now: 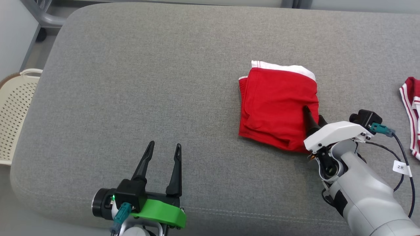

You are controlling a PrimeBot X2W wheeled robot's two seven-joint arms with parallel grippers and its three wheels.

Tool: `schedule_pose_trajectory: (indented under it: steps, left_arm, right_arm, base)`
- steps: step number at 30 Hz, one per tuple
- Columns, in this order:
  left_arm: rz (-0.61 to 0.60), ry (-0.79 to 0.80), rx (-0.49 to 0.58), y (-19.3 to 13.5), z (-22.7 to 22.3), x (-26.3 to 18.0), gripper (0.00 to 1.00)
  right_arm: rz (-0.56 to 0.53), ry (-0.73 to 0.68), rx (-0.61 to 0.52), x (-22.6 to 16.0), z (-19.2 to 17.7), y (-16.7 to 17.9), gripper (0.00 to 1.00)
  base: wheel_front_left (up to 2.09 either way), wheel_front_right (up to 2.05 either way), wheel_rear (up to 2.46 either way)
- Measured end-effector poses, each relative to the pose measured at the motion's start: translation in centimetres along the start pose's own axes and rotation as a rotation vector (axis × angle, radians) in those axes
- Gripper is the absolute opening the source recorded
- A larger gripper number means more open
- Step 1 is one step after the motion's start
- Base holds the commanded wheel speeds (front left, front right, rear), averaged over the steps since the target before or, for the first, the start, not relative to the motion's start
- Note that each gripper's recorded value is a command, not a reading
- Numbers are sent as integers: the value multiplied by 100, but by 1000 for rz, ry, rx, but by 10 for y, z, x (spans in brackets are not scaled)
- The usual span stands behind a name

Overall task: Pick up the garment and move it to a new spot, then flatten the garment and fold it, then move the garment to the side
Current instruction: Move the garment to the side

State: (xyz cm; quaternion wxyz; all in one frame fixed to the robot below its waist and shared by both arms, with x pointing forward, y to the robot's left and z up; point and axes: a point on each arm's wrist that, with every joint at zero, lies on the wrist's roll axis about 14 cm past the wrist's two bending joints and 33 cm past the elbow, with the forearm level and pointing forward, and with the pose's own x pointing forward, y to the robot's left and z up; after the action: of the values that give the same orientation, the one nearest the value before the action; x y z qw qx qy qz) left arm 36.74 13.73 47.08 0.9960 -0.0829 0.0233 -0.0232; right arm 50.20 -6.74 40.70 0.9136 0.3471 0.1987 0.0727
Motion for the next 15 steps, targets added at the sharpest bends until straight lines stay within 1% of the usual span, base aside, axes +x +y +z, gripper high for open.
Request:
schedule_pose_trajectory:
  steps: [1, 2, 4, 5, 6, 12, 15]
  left_arm:
    - [4, 1, -2, 1, 0, 0, 100]
    - [4, 1, -2, 1, 0, 0, 100]
    - [13, 7, -3, 4, -2, 0, 100]
    - [15, 9, -3, 4, -3, 1, 100]
    - [15, 10, -3, 4, -3, 1, 100]
    - [10, 11, -10, 2, -3, 3, 100]
    - [6, 8, -10, 1, -2, 3, 100]
  right_arm:
    - [-3, -1, 9, 1, -1, 0, 47]
    - [-3, -1, 9, 1, -1, 0, 35]
    - [-3, 6, 5, 3, -4, -1, 9]
    - [-4, 8, 3, 3, -5, -2, 6]
    - [-3, 12, 0, 3, -6, -2, 0]
    - [27, 5, -60, 2, -2, 3, 0]
    - [64, -1, -137, 1, 4, 9, 0]
  base:
    - [0, 0, 0]
    - [0, 0, 0]
    - [0, 0, 0]
    - [0, 0, 0]
    - [0, 0, 0]
    - [0, 0, 0]
    - [0, 0, 0]
